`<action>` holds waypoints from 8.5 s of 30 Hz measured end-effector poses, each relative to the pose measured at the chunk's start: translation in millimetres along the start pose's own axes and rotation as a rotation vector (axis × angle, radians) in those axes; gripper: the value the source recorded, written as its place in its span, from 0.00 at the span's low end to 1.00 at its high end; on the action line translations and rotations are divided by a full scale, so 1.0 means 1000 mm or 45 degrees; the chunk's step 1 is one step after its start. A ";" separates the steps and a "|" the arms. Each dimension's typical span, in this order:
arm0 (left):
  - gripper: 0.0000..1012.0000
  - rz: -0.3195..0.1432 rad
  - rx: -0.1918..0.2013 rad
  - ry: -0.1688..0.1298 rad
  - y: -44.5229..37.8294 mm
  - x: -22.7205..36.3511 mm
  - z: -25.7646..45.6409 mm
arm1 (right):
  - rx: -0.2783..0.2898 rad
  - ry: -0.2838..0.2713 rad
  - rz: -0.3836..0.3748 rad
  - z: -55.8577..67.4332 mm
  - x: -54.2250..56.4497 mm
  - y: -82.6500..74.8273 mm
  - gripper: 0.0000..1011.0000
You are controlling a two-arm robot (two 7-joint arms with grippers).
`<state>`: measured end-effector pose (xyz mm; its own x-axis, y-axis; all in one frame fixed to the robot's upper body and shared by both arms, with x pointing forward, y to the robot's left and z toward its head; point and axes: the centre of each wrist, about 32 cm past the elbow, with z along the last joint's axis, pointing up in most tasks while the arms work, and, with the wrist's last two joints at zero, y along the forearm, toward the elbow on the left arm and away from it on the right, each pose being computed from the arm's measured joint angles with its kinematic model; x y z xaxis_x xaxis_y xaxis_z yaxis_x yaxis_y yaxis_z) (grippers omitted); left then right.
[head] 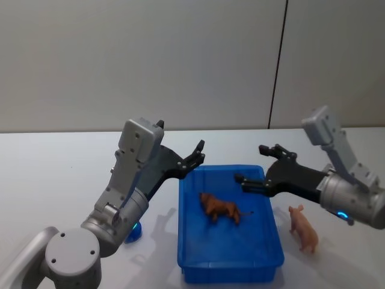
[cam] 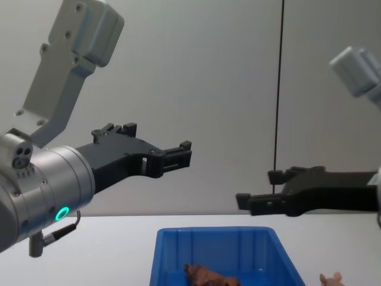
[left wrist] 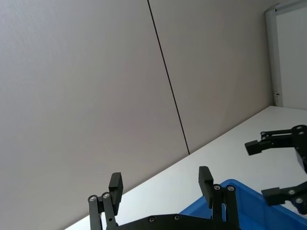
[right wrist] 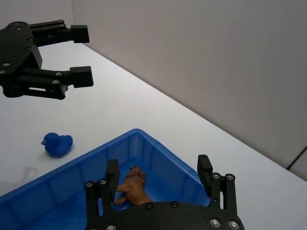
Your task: Pick up the two dolls from the table and place them into the box.
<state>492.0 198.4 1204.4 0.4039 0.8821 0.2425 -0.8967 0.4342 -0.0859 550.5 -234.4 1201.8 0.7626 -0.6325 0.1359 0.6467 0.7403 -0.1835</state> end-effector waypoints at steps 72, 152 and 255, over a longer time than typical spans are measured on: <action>0.99 0.000 0.000 0.000 0.0000 0.0000 0.0000 | -0.323 0.343 -0.291 -0.088 -0.043 -0.077 0.99; 0.99 0.000 0.000 0.000 0.0000 0.0000 0.0000 | -0.052 0.114 0.061 -0.003 -0.001 0.008 0.51; 0.99 0.237 0.401 0.208 0.0938 0.0006 -0.0633 | 0.095 0.093 -0.234 -0.033 0.006 -0.076 0.99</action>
<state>419.7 251.3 1135.4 0.2298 0.9689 0.0913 -0.9587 0.2091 0.1929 505.8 -302.3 1184.1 0.6300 -0.7715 0.0890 0.7765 0.6238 -0.0893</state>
